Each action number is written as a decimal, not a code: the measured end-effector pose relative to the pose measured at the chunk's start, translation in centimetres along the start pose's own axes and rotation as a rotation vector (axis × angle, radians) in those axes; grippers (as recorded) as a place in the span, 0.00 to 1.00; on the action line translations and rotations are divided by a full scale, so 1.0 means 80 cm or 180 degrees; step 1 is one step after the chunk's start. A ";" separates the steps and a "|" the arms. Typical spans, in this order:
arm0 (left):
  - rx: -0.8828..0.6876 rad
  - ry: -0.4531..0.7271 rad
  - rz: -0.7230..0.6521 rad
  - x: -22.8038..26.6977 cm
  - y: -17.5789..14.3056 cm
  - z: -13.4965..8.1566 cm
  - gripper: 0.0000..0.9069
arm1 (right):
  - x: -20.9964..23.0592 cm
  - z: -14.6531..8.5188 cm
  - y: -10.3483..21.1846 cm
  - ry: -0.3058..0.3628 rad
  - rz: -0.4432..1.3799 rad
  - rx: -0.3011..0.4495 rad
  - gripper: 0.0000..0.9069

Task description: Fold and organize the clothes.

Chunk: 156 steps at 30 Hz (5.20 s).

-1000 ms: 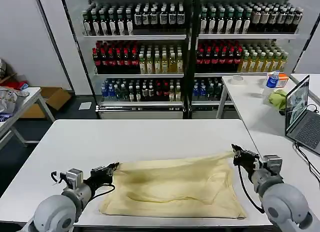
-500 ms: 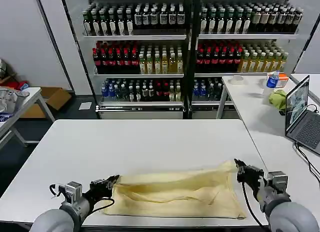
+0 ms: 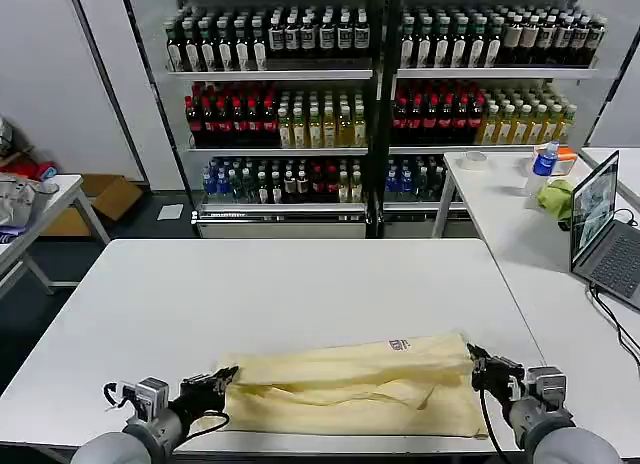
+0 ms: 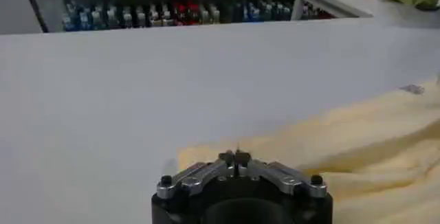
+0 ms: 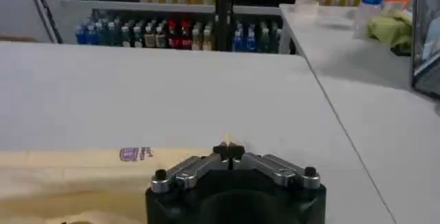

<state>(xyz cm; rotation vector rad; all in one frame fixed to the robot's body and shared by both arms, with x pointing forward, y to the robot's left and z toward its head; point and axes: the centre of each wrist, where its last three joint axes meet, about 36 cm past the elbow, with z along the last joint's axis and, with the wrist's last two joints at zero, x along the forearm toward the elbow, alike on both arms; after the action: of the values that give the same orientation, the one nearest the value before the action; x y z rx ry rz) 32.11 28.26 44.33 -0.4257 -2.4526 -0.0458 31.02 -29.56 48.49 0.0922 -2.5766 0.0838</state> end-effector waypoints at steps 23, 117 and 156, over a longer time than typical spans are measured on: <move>0.0172 -0.0095 -0.0189 0.007 -0.012 0.006 1.00 | 0.020 0.010 0.009 -0.0030 0.0052 0.0128 1.00; 0.1454 -0.0684 0.0161 0.046 -0.014 -0.064 0.01 | 0.005 -0.022 0.003 -0.0202 -0.0040 0.0227 1.00; 0.1535 -0.0602 0.0792 -0.015 -0.087 -0.060 1.00 | 0.000 -0.024 0.011 -0.0227 -0.0098 0.0229 1.00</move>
<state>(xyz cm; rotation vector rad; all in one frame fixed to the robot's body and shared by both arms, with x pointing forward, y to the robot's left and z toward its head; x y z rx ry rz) 33.66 20.70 47.94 -0.5290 -2.4616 0.7033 31.98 -28.56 50.06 0.1645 -2.6427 0.1643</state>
